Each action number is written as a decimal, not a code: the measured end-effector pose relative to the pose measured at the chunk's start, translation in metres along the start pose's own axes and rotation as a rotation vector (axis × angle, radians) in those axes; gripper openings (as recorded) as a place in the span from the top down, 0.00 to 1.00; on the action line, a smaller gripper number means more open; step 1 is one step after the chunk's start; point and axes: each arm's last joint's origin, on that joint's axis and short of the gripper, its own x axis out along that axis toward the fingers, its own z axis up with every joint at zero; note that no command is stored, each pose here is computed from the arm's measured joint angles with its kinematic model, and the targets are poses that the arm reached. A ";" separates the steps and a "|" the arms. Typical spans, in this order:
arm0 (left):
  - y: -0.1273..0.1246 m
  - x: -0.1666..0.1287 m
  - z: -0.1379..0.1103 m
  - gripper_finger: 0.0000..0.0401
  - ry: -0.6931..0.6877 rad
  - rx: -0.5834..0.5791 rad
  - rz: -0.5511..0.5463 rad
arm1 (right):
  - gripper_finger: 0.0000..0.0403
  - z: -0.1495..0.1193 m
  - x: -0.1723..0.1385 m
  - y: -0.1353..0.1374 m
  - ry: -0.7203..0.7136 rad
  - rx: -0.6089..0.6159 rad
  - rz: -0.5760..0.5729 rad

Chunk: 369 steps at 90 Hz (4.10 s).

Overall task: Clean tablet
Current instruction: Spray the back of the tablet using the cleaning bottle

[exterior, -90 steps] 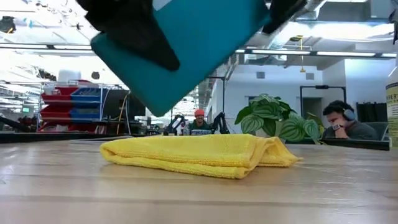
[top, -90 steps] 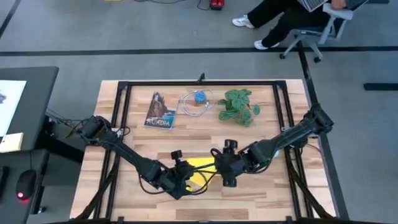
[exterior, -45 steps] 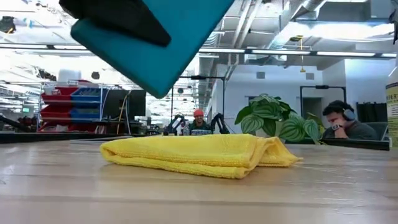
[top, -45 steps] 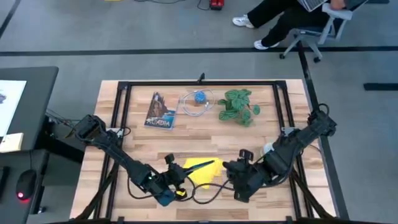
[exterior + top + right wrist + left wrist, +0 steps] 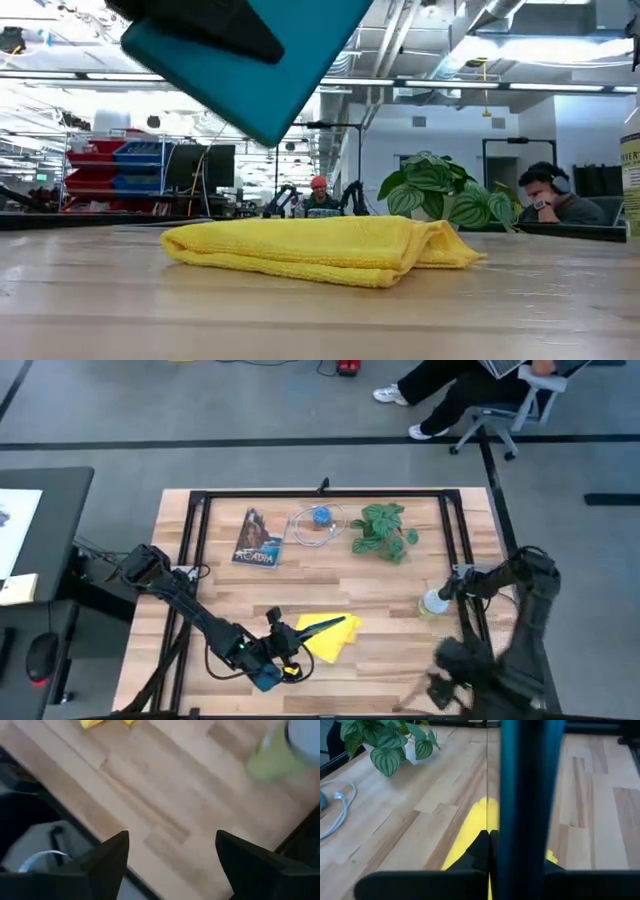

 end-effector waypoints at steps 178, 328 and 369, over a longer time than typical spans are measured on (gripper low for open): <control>0.006 0.014 0.009 0.97 0.018 -0.008 -0.033 | 0.27 0.234 -0.053 -0.114 0.267 0.330 0.206; 0.007 0.016 0.009 0.97 0.015 0.025 -0.030 | 0.29 0.179 0.007 -0.111 0.231 0.471 -0.106; 0.007 0.016 0.009 0.97 0.016 0.020 -0.031 | 0.81 0.174 0.003 -0.110 0.292 0.437 -0.103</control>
